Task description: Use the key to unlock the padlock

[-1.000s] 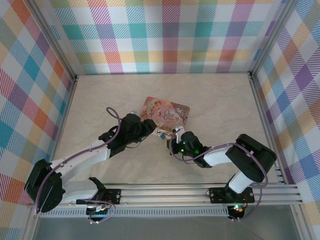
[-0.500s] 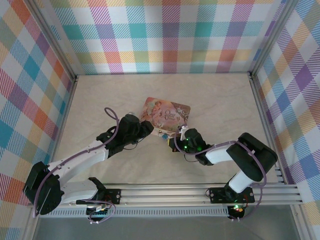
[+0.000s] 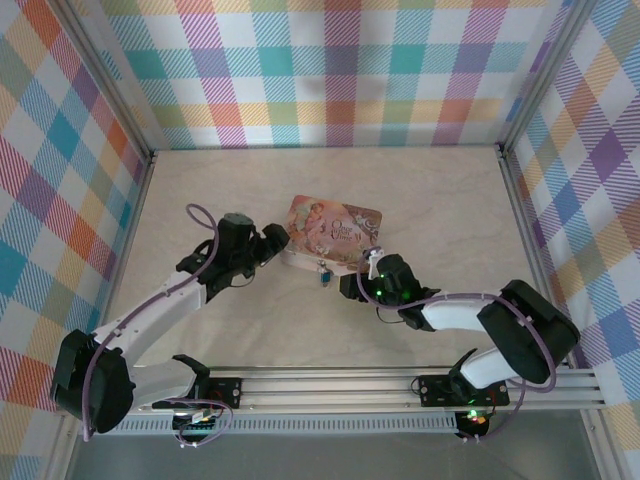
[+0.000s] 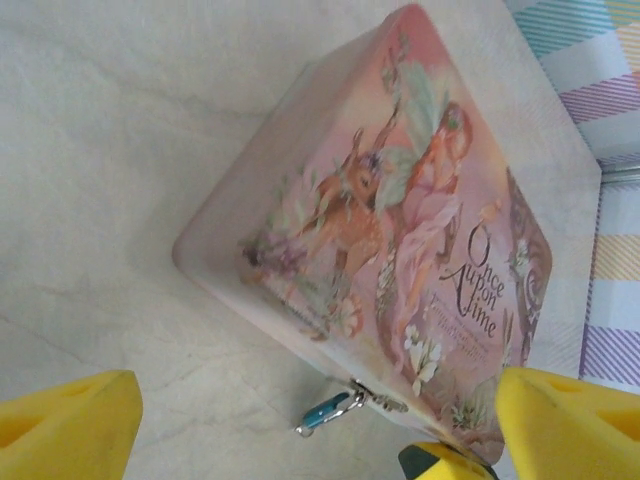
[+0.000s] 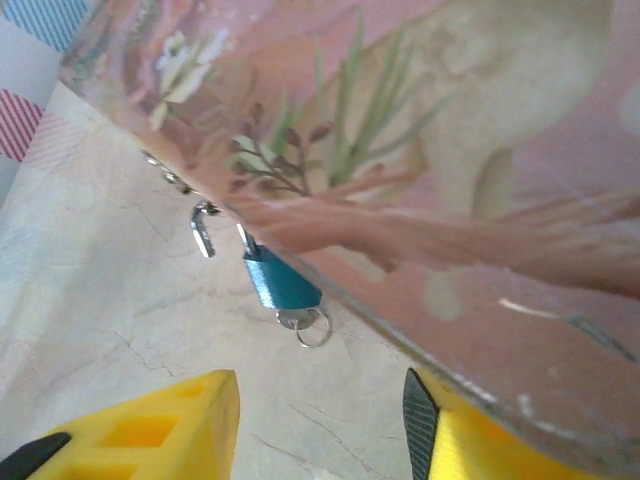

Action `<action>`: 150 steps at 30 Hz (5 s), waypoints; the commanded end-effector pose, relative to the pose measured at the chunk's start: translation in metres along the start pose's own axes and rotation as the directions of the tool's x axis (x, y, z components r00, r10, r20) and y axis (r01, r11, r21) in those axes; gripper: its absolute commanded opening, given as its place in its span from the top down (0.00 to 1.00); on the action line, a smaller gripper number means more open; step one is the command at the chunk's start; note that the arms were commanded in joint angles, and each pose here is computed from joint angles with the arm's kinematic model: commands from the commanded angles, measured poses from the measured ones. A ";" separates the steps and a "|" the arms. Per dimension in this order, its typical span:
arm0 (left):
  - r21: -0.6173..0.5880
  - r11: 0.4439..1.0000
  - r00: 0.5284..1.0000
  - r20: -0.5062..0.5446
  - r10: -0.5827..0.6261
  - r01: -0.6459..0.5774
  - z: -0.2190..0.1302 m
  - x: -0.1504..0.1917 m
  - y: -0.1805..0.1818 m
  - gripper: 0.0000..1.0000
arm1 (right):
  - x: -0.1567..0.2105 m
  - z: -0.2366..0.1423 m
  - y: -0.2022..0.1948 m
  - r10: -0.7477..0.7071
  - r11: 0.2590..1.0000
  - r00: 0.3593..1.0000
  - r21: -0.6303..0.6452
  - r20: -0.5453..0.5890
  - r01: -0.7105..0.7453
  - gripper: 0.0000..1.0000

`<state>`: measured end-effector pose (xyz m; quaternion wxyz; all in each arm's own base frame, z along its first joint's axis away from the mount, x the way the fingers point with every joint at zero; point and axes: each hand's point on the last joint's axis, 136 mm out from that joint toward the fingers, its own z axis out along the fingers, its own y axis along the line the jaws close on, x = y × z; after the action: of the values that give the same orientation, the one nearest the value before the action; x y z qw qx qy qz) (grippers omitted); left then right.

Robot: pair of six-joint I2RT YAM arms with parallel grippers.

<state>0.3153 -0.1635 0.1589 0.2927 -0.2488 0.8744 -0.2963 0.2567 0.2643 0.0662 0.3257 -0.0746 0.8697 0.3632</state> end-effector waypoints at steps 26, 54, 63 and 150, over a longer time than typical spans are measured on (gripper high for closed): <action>-0.079 0.993 0.975 -0.214 0.067 -0.085 0.075 0.016 0.041 0.18 | -0.059 0.005 0.007 -0.044 0.990 0.999 -0.133 0.026 0.047 0.24; -0.017 0.994 0.989 -0.107 0.104 -0.107 0.024 0.021 0.012 0.19 | -0.082 -0.010 0.001 -0.114 0.955 0.975 -0.249 0.189 0.160 0.21; 0.140 0.983 0.985 -0.106 0.135 -0.120 0.015 0.009 -0.049 0.21 | -0.073 0.003 0.014 -0.064 0.911 0.978 -0.387 0.201 0.139 0.23; 0.106 0.983 0.955 -0.242 0.171 -0.150 0.101 0.030 -0.062 0.22 | -0.047 0.047 0.033 -0.093 0.864 0.982 -0.477 0.165 0.162 0.58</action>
<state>0.3830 -0.2550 0.1352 0.2305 -0.1321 0.9027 -0.3385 0.3109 0.3093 0.0637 0.3496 -0.1539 0.7538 0.5346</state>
